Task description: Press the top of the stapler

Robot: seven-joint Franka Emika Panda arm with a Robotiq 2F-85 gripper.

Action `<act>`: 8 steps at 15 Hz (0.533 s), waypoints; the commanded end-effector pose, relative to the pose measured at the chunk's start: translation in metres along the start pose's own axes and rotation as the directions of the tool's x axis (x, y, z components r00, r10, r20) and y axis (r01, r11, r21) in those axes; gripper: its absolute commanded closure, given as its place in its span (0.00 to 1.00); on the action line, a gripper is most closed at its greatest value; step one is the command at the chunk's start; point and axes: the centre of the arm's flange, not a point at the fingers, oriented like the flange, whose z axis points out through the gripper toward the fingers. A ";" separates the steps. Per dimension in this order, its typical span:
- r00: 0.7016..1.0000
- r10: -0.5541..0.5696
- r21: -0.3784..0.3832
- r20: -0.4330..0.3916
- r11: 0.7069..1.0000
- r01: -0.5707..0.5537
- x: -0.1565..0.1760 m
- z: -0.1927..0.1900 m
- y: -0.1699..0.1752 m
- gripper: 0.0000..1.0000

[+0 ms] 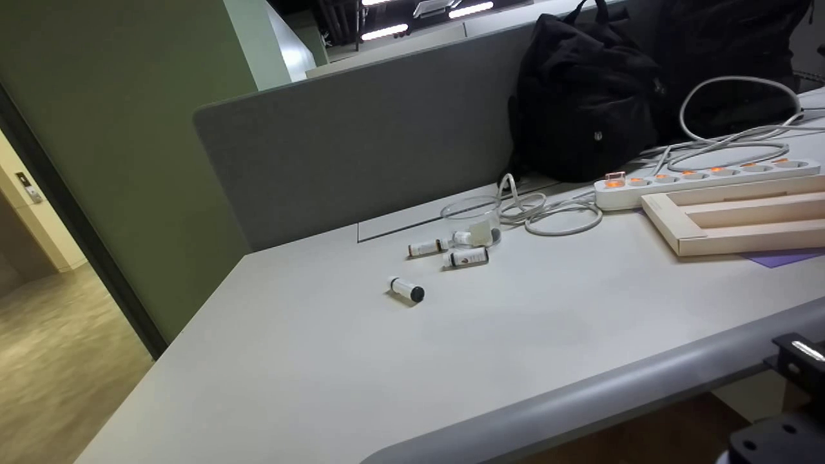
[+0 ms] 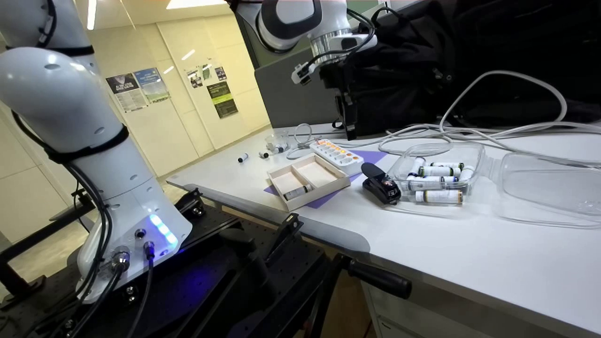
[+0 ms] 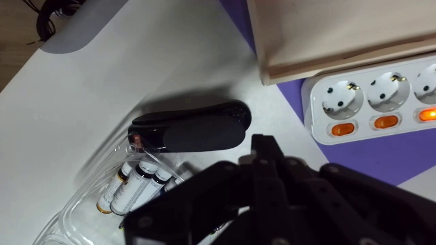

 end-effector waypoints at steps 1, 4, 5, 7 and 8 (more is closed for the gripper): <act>1.000 0.008 -0.005 -0.021 1.000 -0.008 0.008 0.019 0.003 1.00; 1.000 0.004 -0.016 -0.016 1.000 -0.004 0.010 0.034 0.002 1.00; 1.000 0.004 -0.018 -0.010 1.000 -0.004 0.010 0.039 0.002 1.00; 1.000 0.008 -0.025 -0.002 1.000 -0.008 0.012 0.047 0.003 1.00; 1.000 0.012 -0.025 0.004 1.000 -0.011 0.013 0.050 0.003 1.00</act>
